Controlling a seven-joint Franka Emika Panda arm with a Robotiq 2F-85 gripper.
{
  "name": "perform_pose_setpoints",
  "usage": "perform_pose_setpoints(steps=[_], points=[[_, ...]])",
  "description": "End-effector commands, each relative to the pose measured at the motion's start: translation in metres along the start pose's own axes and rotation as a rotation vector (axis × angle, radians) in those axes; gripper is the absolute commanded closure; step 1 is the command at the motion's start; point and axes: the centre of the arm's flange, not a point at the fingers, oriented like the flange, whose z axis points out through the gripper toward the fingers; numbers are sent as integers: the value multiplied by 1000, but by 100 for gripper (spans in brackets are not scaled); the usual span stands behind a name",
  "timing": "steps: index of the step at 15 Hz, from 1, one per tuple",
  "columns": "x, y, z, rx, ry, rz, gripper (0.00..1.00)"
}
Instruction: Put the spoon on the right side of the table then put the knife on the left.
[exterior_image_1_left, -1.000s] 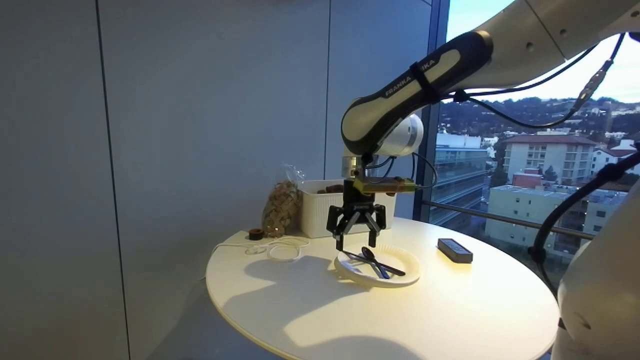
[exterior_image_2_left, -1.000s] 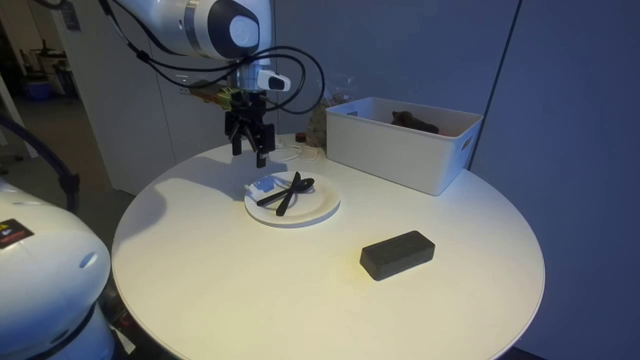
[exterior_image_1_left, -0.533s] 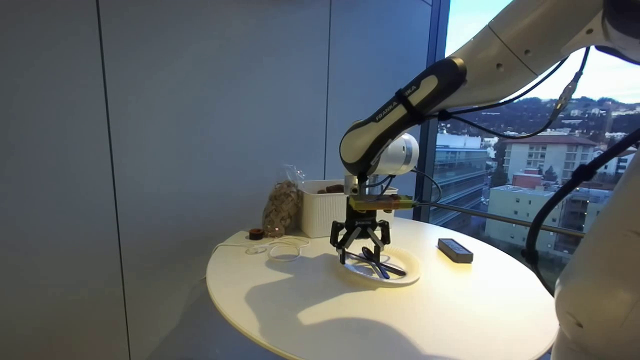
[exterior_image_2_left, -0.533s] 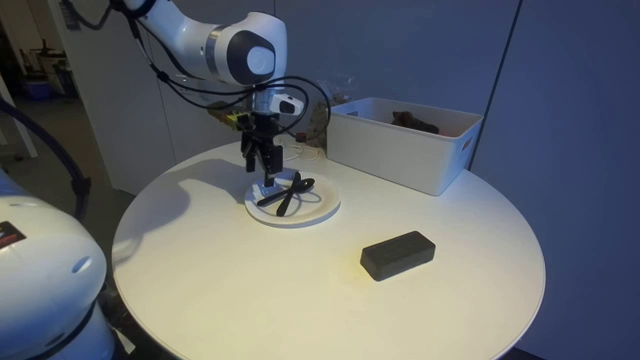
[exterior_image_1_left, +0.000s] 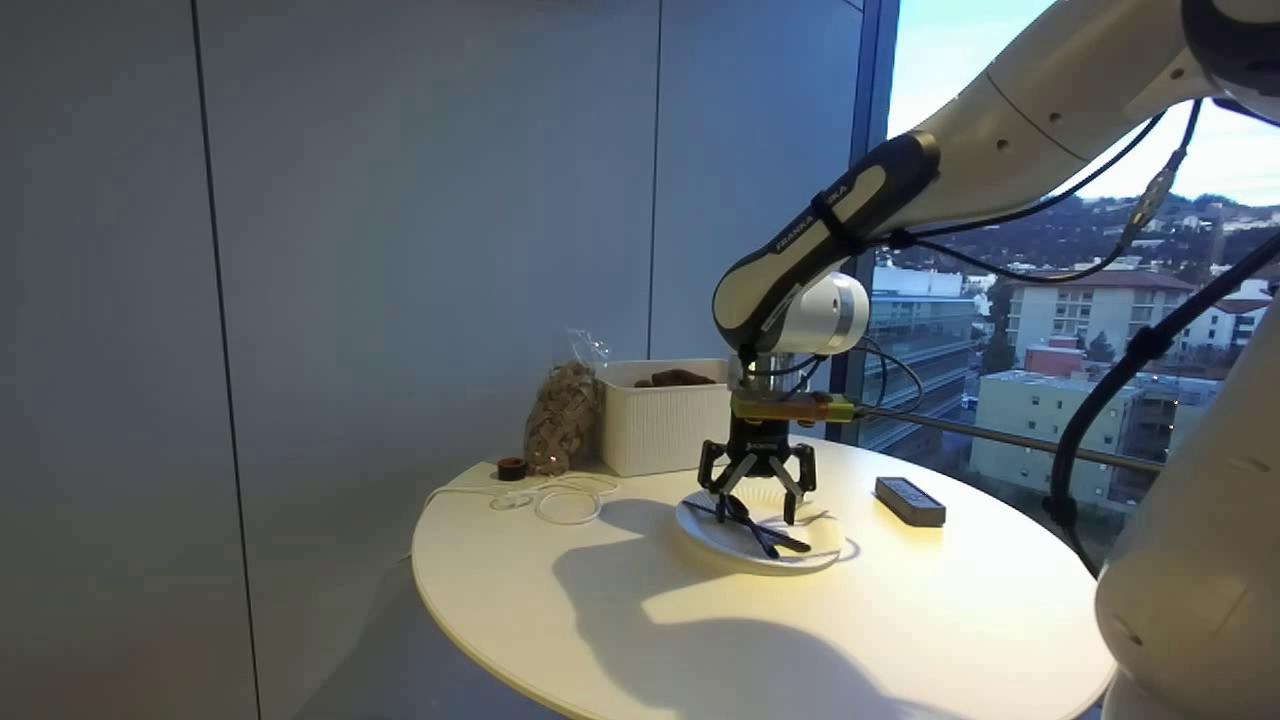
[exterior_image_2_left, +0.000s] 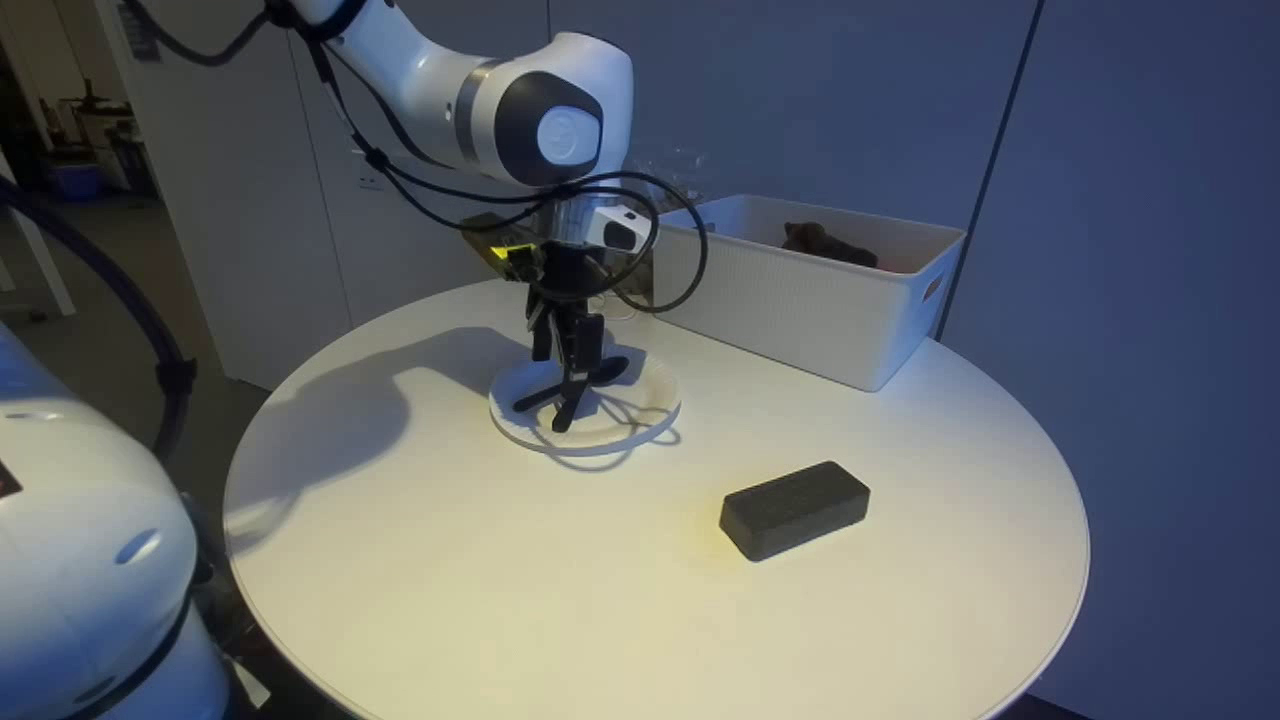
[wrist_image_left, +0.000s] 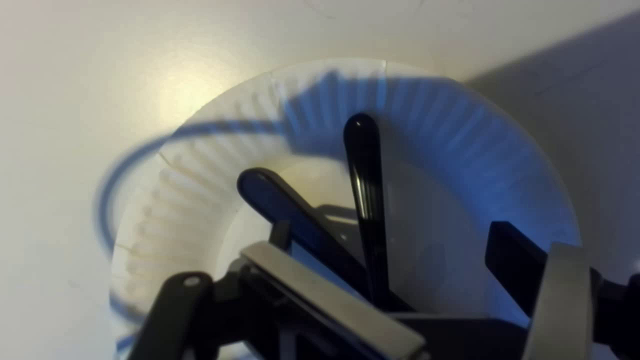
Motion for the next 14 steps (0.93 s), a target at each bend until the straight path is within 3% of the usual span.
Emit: perform_pose_setpoints(steps=[1, 3, 4, 5, 11, 14], points=[[-4, -20, 19, 14, -24, -17, 0], [-5, -26, 28, 14, -47, -26, 7], [-5, -28, 30, 16, -50, -25, 26], [-4, -29, 30, 23, -48, -28, 30], [-5, -34, 27, 64, -30, -43, 78], [-6, -37, 28, 60, -18, -48, 94]])
